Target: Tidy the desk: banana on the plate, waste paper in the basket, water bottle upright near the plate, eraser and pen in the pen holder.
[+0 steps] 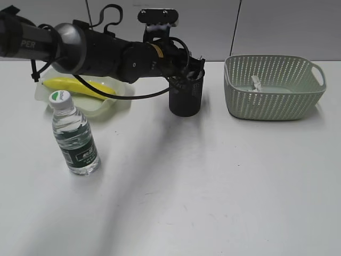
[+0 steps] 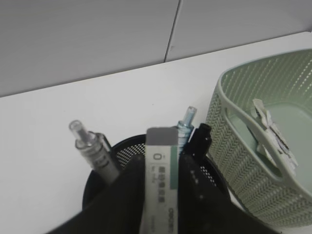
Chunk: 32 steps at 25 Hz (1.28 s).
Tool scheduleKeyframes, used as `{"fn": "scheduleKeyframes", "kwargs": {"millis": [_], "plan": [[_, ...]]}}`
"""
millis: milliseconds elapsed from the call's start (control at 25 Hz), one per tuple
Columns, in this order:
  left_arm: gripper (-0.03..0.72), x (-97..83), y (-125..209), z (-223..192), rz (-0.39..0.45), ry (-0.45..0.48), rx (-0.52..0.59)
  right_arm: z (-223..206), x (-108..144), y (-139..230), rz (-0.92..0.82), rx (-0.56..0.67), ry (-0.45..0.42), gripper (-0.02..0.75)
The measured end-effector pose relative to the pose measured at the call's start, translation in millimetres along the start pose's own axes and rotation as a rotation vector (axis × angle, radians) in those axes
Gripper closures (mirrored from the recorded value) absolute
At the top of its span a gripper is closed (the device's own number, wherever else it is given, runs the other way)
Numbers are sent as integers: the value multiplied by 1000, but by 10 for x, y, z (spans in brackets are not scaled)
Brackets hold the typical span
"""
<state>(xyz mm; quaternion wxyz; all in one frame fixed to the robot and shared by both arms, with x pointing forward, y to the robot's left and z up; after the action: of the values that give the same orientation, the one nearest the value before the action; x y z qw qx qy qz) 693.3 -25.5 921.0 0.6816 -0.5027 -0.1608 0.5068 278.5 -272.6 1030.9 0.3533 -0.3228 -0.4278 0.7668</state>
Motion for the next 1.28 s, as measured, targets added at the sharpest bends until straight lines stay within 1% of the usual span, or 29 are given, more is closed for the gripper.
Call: {"fn": "scheduleKeyframes", "kwargs": {"millis": [40,160,200,320,400,480,560,680,760,800,880,1040,1120,1200,1280], "plan": [[475,-1,-4,0,0,1,-3,0,0,0,0,0,0,262],[340,-8,-23,9,0,3,-8,0,0,0,0,0,0,262],[319,-17,-49,28,0,4,-10,0,0,0,0,0,0,262],[293,-72,-207,156,0,8,-21,0,0,0,0,0,0,262],[288,-132,-376,319,-2,10,-23,0,0,0,0,0,0,262],[287,-187,-533,528,-11,4,-2,0,0,0,0,0,0,262],[286,-236,-670,808,-12,-11,49,0,0,0,0,0,0,262],[286,-259,-785,1278,-39,-57,160,0,0,0,0,0,0,262],[286,-221,-811,1622,-77,-111,249,0,0,0,0,0,0,262],[286,-208,-849,1804,-91,-133,274,0,0,0,-1,0,0,262],[286,-178,-874,2183,-100,-177,343,0,-3,1,-1,0,2,262],[286,-151,-902,2862,-94,-228,428,0,-51,13,-41,8,34,262],[286,-162,-971,3211,-90,-231,408,2,-88,22,-59,13,59,262],[286,-181,-1062,3523,-89,-221,353,3,-104,24,-68,13,70,262],[286,-184,-1132,3869,-91,-210,274,3,-105,25,-72,13,70,262]]}}
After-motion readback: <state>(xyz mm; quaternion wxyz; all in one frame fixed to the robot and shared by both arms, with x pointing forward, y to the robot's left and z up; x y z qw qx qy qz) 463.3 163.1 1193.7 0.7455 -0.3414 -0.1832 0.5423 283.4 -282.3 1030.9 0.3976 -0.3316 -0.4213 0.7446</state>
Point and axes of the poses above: a point on each arm's last joint axis where the gripper is mounted, z pointing back along that axis away from the gripper, x along the wrist's bending axis when the last joint is at zero, y = z × x, the point moved 6 cm from there along -z, pointing out along that axis toward the gripper, and after that the axes turned 6 degrees about z, right-handed, at the moved point
